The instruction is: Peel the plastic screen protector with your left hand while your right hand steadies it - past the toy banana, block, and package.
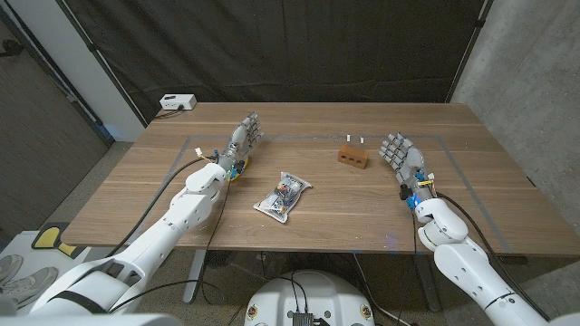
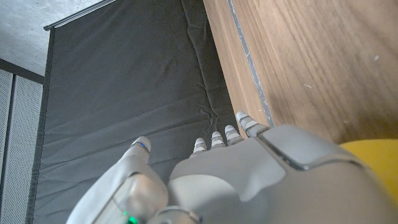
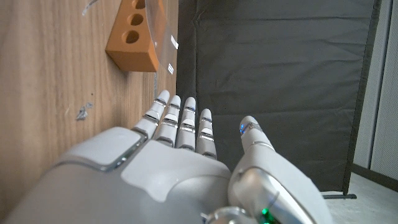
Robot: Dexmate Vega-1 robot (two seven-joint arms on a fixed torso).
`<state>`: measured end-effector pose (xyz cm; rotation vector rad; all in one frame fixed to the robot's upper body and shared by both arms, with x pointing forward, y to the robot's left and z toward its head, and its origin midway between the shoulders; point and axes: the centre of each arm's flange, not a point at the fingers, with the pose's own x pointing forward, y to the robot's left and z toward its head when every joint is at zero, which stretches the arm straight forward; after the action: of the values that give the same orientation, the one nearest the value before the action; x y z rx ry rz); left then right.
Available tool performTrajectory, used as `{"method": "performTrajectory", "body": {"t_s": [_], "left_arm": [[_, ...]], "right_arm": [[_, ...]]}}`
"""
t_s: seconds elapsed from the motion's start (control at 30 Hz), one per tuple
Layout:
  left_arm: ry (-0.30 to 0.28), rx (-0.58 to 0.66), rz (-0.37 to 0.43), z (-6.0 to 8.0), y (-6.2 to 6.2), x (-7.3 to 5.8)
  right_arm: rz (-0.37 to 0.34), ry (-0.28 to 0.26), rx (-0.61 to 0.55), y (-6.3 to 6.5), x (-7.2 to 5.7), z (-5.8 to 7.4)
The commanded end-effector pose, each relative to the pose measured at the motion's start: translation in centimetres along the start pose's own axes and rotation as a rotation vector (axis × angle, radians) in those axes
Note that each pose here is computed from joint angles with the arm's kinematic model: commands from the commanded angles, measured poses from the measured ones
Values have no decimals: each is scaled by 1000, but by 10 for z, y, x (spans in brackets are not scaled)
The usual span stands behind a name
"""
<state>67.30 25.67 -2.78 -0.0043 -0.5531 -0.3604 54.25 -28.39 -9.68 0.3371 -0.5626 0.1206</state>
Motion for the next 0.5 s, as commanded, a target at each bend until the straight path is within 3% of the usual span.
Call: {"method": "performTrajectory", "body": {"t_s": [0.03, 0.5], "left_arm": [[7, -7, -36, -2, 1, 12], [6, -8, -54, -4, 3, 21]], "right_arm": [[-75, 85, 123, 20, -23, -8], [-132, 212, 137, 22, -30, -18]]}}
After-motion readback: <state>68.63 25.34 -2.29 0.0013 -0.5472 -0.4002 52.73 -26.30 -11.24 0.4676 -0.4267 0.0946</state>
